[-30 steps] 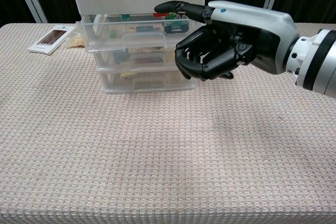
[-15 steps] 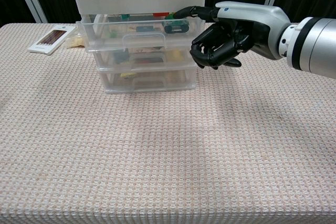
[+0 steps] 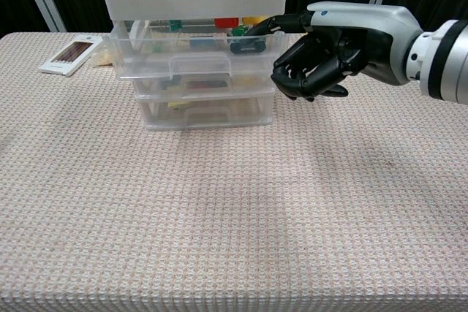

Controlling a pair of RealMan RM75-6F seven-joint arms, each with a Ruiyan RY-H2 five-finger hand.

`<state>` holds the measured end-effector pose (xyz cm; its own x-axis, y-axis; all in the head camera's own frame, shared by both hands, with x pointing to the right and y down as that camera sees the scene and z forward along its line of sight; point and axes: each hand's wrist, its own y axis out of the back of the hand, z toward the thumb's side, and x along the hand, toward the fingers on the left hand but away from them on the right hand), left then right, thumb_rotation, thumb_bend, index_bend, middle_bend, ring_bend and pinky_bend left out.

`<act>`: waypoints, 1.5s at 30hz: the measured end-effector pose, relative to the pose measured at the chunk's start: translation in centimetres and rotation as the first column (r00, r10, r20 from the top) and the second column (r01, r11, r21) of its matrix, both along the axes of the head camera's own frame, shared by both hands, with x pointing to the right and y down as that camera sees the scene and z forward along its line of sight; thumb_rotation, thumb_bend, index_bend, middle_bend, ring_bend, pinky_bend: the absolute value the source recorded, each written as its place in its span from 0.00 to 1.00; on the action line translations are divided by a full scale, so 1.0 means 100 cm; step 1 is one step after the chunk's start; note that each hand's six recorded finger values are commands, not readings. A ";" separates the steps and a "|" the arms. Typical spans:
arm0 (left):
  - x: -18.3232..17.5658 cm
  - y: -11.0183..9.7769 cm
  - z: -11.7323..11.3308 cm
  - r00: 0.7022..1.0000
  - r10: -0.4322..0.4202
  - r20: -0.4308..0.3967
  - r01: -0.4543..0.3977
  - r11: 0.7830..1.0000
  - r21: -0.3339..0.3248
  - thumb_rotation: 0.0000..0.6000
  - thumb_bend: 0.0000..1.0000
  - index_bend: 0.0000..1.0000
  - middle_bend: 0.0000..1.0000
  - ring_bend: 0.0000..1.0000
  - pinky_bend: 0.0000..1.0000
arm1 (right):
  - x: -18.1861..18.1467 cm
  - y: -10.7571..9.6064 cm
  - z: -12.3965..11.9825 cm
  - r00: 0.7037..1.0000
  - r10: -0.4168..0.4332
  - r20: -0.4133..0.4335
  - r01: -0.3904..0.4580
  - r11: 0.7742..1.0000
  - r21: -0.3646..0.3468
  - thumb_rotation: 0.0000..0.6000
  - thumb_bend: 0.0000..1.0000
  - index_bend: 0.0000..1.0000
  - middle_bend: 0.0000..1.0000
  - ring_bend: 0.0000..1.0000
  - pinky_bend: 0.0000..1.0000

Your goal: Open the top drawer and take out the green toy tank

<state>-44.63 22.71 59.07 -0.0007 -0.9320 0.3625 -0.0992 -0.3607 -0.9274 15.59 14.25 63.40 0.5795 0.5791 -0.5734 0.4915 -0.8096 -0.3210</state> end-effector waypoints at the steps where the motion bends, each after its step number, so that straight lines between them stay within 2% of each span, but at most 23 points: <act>1: 0.000 0.000 0.000 1.000 0.000 0.000 0.000 1.000 0.000 1.00 0.06 0.17 0.18 0.18 0.21 | 0.001 0.003 -0.002 1.000 -0.005 0.003 0.005 1.000 -0.005 1.00 0.45 0.18 0.66 0.68 0.87; 14: 0.000 0.000 0.003 1.000 -0.003 -0.007 0.003 1.000 0.004 1.00 0.06 0.17 0.18 0.18 0.21 | 0.010 0.030 -0.022 0.997 -0.072 0.030 0.073 0.997 -0.023 1.00 0.45 0.18 0.66 0.69 0.87; 16: 0.000 0.000 0.003 1.000 -0.004 -0.009 0.004 1.000 0.007 1.00 0.06 0.17 0.18 0.18 0.21 | 0.012 0.033 -0.024 0.996 -0.083 0.027 0.084 0.996 -0.024 1.00 0.45 0.16 0.66 0.69 0.87; 20: -0.001 0.000 0.002 1.000 -0.006 -0.009 0.006 1.000 0.015 1.00 0.06 0.17 0.18 0.18 0.21 | 0.016 0.036 -0.027 0.993 -0.121 0.004 0.121 0.993 -0.014 1.00 0.44 0.01 0.66 0.69 0.87; 26: -0.003 0.003 0.001 1.000 -0.013 -0.007 0.013 1.000 0.022 1.00 0.06 0.17 0.18 0.18 0.21 | 0.028 0.034 -0.047 0.971 -0.223 -0.086 0.229 0.971 0.063 1.00 0.37 0.00 0.65 0.68 0.87; 29: -0.003 0.004 0.000 1.000 -0.017 -0.010 0.018 0.999 0.027 1.00 0.06 0.17 0.18 0.18 0.21 | 0.030 0.028 -0.067 0.950 -0.278 -0.142 0.296 0.946 0.130 1.00 0.36 0.00 0.68 0.72 0.89; 32: -0.003 0.004 -0.001 1.000 -0.021 -0.019 0.022 0.999 0.035 1.00 0.06 0.17 0.18 0.18 0.21 | 0.025 0.018 -0.083 0.922 -0.326 -0.209 0.370 0.902 0.221 1.00 0.36 0.06 0.76 0.79 0.94; 35: -0.002 0.005 -0.003 1.000 -0.017 -0.018 0.018 0.999 0.040 1.00 0.06 0.17 0.18 0.18 0.21 | 0.015 0.008 -0.094 0.885 -0.366 -0.289 0.449 0.836 0.317 1.00 0.35 0.16 0.84 0.86 0.99; 38: -0.002 0.008 -0.005 1.000 -0.022 -0.016 0.023 0.999 0.044 1.00 0.06 0.17 0.18 0.18 0.21 | 0.002 -0.003 -0.100 0.831 -0.390 -0.396 0.539 0.741 0.401 1.00 0.30 0.19 0.88 0.90 1.00; 39: -0.003 0.009 -0.006 1.000 -0.026 -0.015 0.027 0.999 0.045 1.00 0.06 0.17 0.18 0.18 0.21 | -0.003 -0.007 -0.101 0.806 -0.392 -0.443 0.574 0.698 0.427 1.00 0.27 0.20 0.90 0.92 1.00; 41: -0.004 0.011 -0.007 0.999 -0.033 -0.014 0.034 0.998 0.044 1.00 0.06 0.17 0.18 0.18 0.21 | -0.012 -0.013 -0.102 0.767 -0.384 -0.514 0.624 0.632 0.459 1.00 0.22 0.22 0.94 0.95 1.00; 42: -0.005 0.011 -0.007 0.999 -0.038 -0.014 0.039 0.998 0.044 1.00 0.06 0.17 0.18 0.18 0.21 | -0.018 -0.018 -0.102 0.741 -0.372 -0.559 0.655 0.588 0.475 1.00 0.21 0.23 0.96 0.97 1.00; 44: -0.007 0.012 -0.007 0.999 -0.046 -0.015 0.046 0.998 0.043 1.00 0.06 0.17 0.18 0.18 0.21 | -0.028 -0.023 -0.101 0.701 -0.346 -0.624 0.696 0.520 0.495 1.00 0.19 0.25 0.98 0.99 1.00; 45: -0.008 0.013 -0.007 0.999 -0.050 -0.015 0.051 0.998 0.043 1.00 0.06 0.17 0.18 0.18 0.21 | -0.035 -0.027 -0.100 0.676 -0.323 -0.662 0.721 0.476 0.504 1.00 0.17 0.26 0.99 1.00 1.00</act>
<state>-45.43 23.97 58.42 -0.0433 -0.9456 0.3223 -0.1291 -0.3146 -0.9404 12.11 11.56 53.41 0.7219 0.5574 -0.4100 -0.3000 -0.2817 -0.9114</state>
